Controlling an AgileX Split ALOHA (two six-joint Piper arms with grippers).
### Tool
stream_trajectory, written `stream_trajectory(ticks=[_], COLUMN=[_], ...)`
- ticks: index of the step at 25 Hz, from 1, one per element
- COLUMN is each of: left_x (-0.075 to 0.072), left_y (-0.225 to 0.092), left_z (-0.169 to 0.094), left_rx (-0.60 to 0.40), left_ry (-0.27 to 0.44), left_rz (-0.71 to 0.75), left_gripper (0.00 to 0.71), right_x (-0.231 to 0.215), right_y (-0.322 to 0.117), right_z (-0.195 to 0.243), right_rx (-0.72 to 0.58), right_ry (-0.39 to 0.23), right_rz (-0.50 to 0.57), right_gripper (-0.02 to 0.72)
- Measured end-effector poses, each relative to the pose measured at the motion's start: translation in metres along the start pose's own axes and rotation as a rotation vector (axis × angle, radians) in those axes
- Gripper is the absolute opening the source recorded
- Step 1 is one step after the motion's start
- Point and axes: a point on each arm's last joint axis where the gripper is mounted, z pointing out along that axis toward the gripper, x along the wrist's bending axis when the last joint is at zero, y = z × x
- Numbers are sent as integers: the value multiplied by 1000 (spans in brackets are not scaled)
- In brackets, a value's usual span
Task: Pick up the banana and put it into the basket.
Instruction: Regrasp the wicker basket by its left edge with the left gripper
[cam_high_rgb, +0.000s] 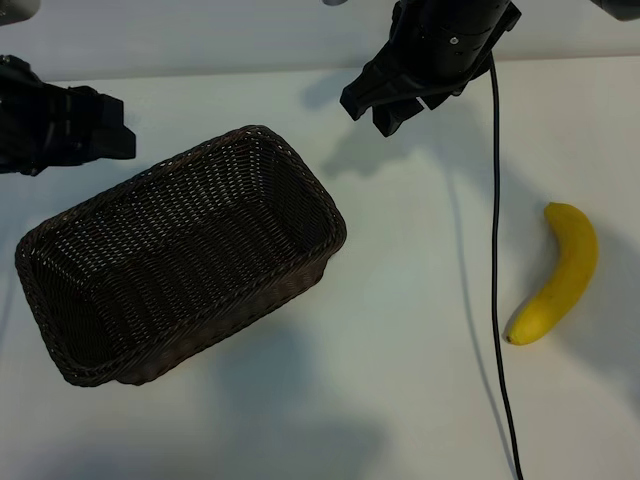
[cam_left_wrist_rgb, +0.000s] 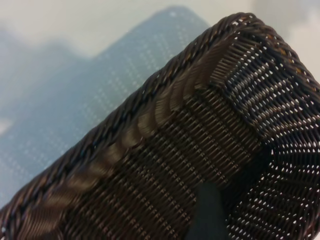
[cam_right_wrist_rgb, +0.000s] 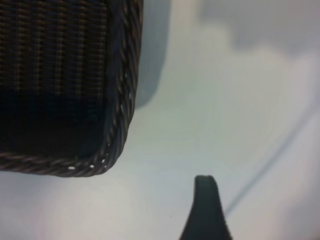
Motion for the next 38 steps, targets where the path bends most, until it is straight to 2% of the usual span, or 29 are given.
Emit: stream_trajectory(ticks=[3, 9, 15, 20, 32, 38], left_x=[4, 20, 32, 36, 52, 55], left_y=[-3, -21, -57, -70, -119, -122], left_z=[-8, -28, -22, -21, 12, 21], left_rx=[9, 7, 106, 97, 144, 39], left_ry=[67, 261, 357, 372, 395, 362], left_rz=[-73, -216, -324, -373, -471, -514], left_gripper=[558, 552, 551, 551, 550, 550], right_x=[0, 0, 0, 0, 0, 1], right_y=[0, 0, 0, 0, 0, 0], right_z=[0, 0, 0, 0, 0, 0], right_rx=[1, 1, 1, 0, 0, 0], right_ry=[0, 1, 1, 1, 4, 6], right_rz=[-1, -10, -22, -27, -30, -31], right_gripper=[512, 512, 512, 512, 512, 512])
